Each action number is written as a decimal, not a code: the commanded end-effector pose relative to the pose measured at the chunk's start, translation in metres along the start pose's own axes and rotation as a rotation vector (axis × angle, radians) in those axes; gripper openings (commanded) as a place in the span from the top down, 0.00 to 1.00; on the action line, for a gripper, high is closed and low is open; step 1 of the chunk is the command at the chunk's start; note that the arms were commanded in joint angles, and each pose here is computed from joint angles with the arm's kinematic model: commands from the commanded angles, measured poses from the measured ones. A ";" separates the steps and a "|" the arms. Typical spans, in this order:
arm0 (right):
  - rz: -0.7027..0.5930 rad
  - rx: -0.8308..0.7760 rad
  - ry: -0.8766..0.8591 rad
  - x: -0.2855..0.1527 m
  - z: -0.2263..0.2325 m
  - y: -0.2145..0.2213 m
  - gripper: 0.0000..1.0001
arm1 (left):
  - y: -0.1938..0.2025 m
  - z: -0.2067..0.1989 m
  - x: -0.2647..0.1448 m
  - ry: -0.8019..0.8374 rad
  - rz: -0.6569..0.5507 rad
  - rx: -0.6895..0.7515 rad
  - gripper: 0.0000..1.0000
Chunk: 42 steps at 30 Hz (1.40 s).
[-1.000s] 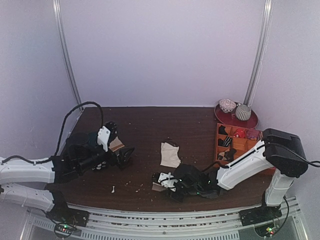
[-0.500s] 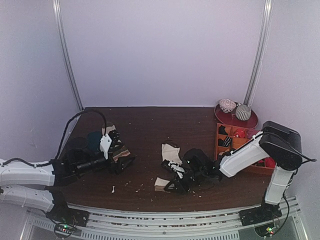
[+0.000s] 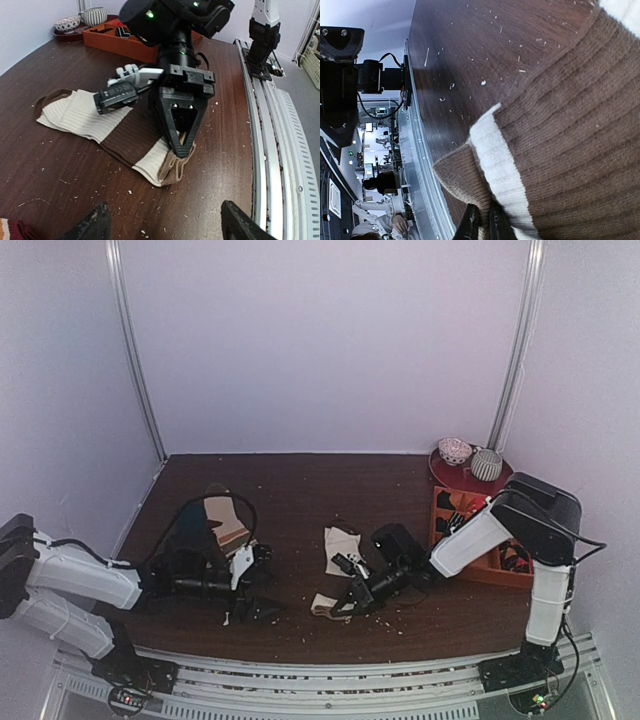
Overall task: Roll the socks
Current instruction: Roll a pair of socks at the center of the board.
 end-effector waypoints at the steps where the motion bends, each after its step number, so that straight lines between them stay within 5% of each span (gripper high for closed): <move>1: 0.096 0.211 0.130 0.002 -0.042 0.027 0.99 | -0.019 -0.011 0.018 0.087 -0.061 0.101 0.25; 9: 0.114 0.212 0.150 -0.002 -0.050 0.028 0.99 | -0.012 -0.014 0.049 0.096 -0.046 0.198 0.17; 42: 0.137 0.243 0.156 -0.006 -0.063 0.038 1.00 | 0.037 -0.014 0.120 0.238 0.117 0.163 0.71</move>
Point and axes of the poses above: each gripper's point midway between its finger pads, its own x axis out along the fingers, its own z axis along the line the jaws close on, y = z × x, the point moved 4 cm from there along -x, back along the fingers, and after that the axes turned 1 degree about x, right-handed, at the moved point
